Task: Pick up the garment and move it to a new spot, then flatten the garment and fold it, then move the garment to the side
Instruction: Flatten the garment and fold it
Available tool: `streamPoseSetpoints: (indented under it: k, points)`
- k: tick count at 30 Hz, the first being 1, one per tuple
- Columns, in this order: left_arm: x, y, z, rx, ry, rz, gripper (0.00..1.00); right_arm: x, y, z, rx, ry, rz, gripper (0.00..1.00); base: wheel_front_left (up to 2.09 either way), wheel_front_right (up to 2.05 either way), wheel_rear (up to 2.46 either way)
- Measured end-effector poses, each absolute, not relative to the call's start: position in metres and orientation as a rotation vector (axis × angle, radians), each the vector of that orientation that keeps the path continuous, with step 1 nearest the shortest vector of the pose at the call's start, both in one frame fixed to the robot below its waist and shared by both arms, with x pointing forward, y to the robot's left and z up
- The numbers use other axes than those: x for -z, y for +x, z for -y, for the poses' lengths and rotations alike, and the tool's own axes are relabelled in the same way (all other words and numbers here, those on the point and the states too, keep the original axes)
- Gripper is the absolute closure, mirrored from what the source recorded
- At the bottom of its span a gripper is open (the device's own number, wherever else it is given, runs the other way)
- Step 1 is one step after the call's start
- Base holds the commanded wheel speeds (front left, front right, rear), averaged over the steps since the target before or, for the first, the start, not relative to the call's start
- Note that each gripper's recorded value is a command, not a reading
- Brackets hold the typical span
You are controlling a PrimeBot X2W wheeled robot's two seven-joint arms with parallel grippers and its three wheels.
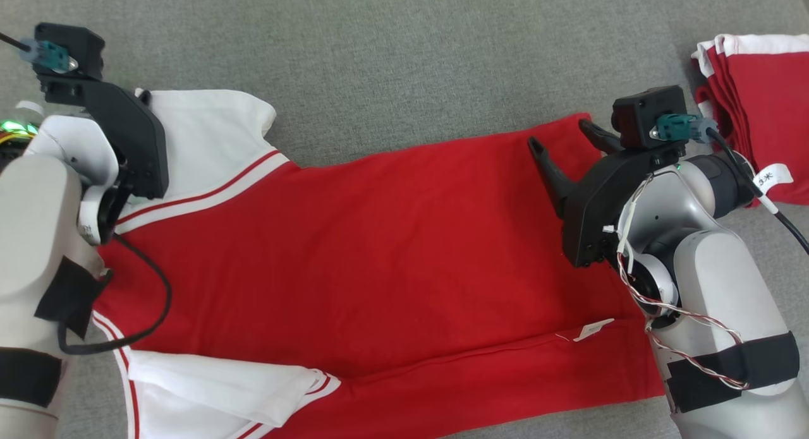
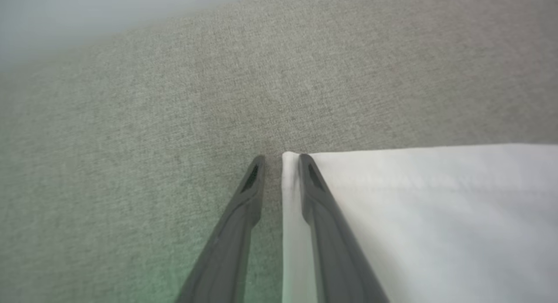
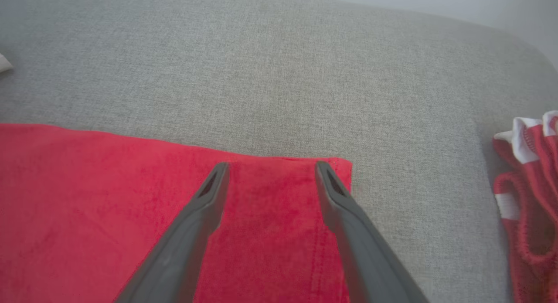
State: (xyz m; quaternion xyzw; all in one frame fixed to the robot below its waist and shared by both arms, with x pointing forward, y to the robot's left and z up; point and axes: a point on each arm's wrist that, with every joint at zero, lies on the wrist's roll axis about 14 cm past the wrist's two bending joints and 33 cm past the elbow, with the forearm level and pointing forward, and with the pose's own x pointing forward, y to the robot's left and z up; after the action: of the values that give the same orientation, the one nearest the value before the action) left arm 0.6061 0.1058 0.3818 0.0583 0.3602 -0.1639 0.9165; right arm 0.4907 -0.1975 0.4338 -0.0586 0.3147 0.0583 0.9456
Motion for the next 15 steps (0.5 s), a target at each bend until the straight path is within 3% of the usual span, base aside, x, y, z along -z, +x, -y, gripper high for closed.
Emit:
streamPoseSetpoints:
  k: [2,15]
  points:
    - [-0.379,0.608,-0.103,0.344,0.105,-0.747,1.0,-0.431,0.491,0.198,-0.12,-0.121,-0.65,0.0,0.0,0.0,0.0]
    - [-0.388,0.603,-0.101,0.374,0.1,-0.75,1.0,-0.444,0.505,0.202,-0.113,-0.141,-0.609,0.0,0.0,0.0,0.0]
